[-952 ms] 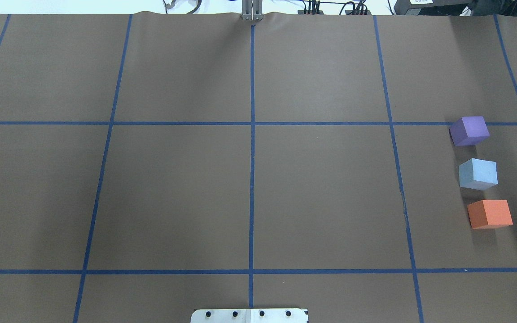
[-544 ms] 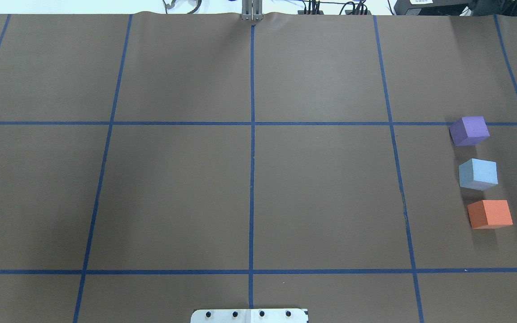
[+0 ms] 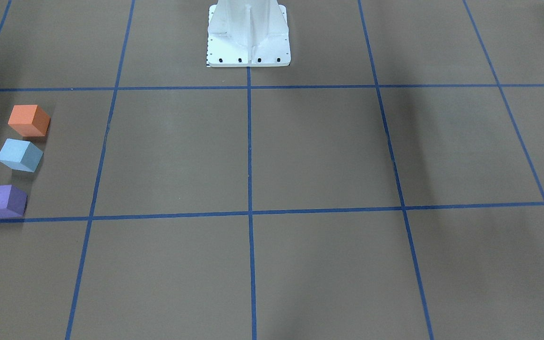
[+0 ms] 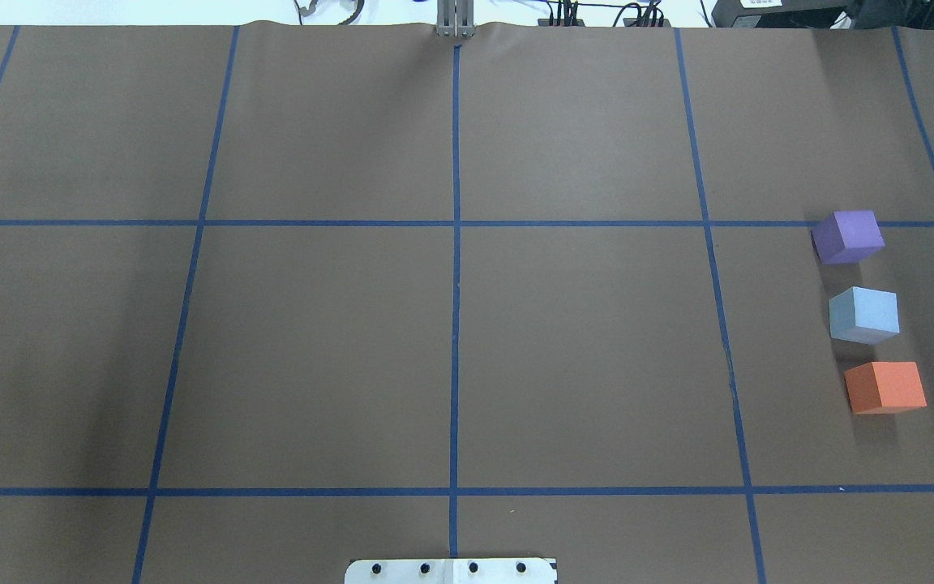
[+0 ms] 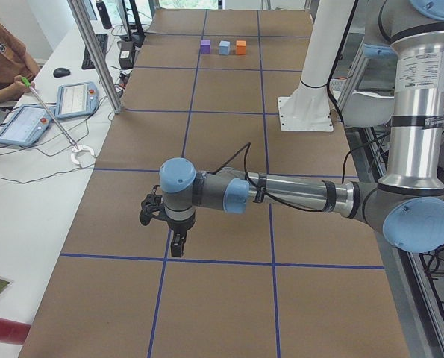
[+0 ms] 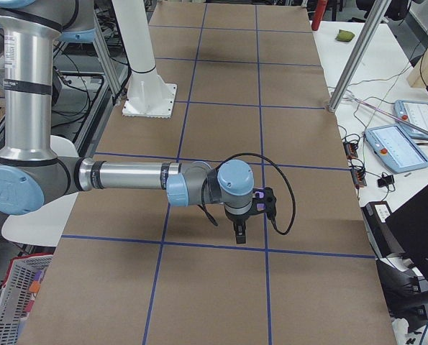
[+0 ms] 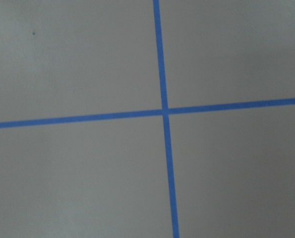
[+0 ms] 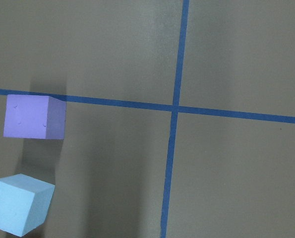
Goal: Place blue block between orange and purple blocks
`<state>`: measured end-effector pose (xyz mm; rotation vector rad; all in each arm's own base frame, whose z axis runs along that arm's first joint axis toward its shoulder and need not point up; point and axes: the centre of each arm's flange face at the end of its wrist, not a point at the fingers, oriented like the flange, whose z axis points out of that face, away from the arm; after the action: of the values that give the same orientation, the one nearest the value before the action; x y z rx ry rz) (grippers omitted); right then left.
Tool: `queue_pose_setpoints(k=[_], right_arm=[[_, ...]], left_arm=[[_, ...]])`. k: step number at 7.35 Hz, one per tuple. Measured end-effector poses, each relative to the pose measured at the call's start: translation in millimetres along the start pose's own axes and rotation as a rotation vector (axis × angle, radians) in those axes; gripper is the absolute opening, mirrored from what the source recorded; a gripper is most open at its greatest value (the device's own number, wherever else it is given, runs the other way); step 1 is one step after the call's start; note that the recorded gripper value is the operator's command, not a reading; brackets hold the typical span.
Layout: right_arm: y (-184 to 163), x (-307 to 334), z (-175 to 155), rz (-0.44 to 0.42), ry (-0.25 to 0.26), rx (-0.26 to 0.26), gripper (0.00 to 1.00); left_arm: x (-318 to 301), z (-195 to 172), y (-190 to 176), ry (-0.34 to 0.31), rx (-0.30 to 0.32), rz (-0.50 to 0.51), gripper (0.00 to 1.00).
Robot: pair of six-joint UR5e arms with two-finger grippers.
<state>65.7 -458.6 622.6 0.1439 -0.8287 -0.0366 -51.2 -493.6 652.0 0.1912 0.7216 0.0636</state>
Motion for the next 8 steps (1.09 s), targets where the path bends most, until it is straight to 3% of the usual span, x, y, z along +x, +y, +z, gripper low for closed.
queue_pose_setpoints(k=[2,6,8], right_arm=[[-10.1,-9.5,2.7,0.008,0.0,-0.006,1.0],[-36.0,-15.9,17.6,0.004,-0.005,-0.03,1.0],[-37.4,-16.0,17.5,0.003,-0.008,-0.029,1.0]], left_arm=[[-20.5,21.1,22.1,0.004,0.019,0.008,1.0],[15.2,-19.0,61.7,0.019,-0.062,-0.056,1.0],[20.1,-22.4,61.2,0.019,-0.072,-0.061,1.0]])
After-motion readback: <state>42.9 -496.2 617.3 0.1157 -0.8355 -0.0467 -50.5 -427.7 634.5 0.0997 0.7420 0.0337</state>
